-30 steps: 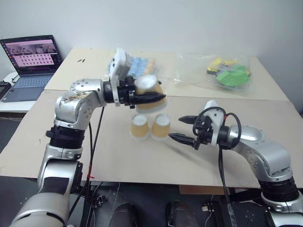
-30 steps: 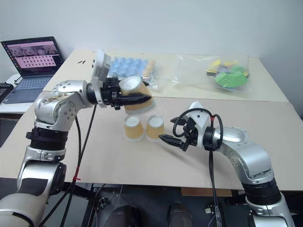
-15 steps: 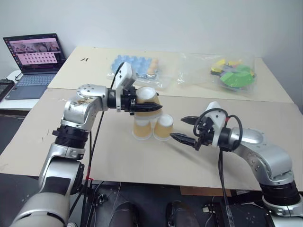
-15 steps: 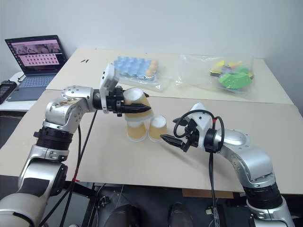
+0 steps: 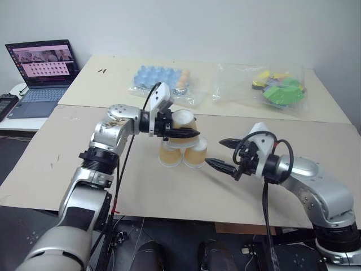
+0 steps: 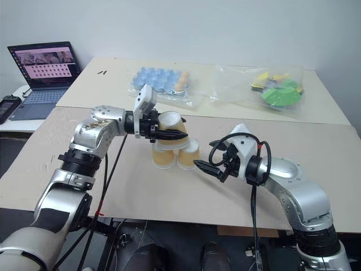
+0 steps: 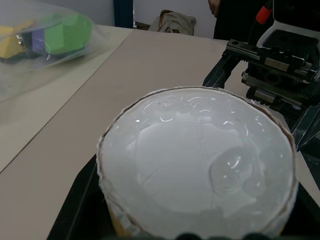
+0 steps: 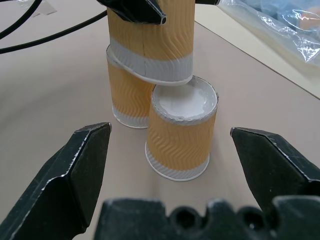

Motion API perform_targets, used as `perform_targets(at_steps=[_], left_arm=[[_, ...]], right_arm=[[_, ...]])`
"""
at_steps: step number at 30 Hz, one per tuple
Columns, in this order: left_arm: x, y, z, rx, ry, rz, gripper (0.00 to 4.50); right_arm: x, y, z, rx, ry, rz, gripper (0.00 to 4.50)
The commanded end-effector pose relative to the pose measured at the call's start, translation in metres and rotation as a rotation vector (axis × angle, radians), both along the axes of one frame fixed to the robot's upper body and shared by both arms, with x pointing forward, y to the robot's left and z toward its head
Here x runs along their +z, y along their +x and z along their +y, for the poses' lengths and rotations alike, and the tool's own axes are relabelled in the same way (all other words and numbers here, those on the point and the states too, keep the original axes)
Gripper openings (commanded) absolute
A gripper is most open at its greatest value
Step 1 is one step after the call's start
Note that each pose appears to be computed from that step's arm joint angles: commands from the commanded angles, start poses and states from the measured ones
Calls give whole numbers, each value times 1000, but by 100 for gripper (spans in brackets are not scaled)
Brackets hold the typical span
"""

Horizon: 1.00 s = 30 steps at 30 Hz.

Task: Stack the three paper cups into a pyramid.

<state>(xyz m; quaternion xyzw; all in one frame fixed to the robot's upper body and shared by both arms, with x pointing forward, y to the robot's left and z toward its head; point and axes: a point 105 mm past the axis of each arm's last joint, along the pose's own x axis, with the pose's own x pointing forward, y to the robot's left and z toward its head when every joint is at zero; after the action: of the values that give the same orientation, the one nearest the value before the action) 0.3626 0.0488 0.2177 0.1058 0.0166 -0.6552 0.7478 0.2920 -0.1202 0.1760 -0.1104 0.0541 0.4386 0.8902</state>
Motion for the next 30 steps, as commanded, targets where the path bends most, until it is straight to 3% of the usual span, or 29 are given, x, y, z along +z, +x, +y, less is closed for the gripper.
perform_targets(at_steps=[1,9,16,22,26,30], left_arm=[[25,-2,-2,-18,-28,-76,446],[59,-6,6,16,-108,-120,446],[102,-28,28,58,-233,-134,446],[124,-11,76,382,-427,-132,446],[96,22,158,919,-428,-182,446],[25,13,236,1380,-347,-149,446]], right_arm=[[13,-4,1,5,21,-50,450],[10,-1,3,22,25,-39,450],[9,3,5,44,28,-32,450],[11,7,7,57,30,-37,450],[11,9,7,59,29,-40,450],[7,19,-8,5,5,-30,450]])
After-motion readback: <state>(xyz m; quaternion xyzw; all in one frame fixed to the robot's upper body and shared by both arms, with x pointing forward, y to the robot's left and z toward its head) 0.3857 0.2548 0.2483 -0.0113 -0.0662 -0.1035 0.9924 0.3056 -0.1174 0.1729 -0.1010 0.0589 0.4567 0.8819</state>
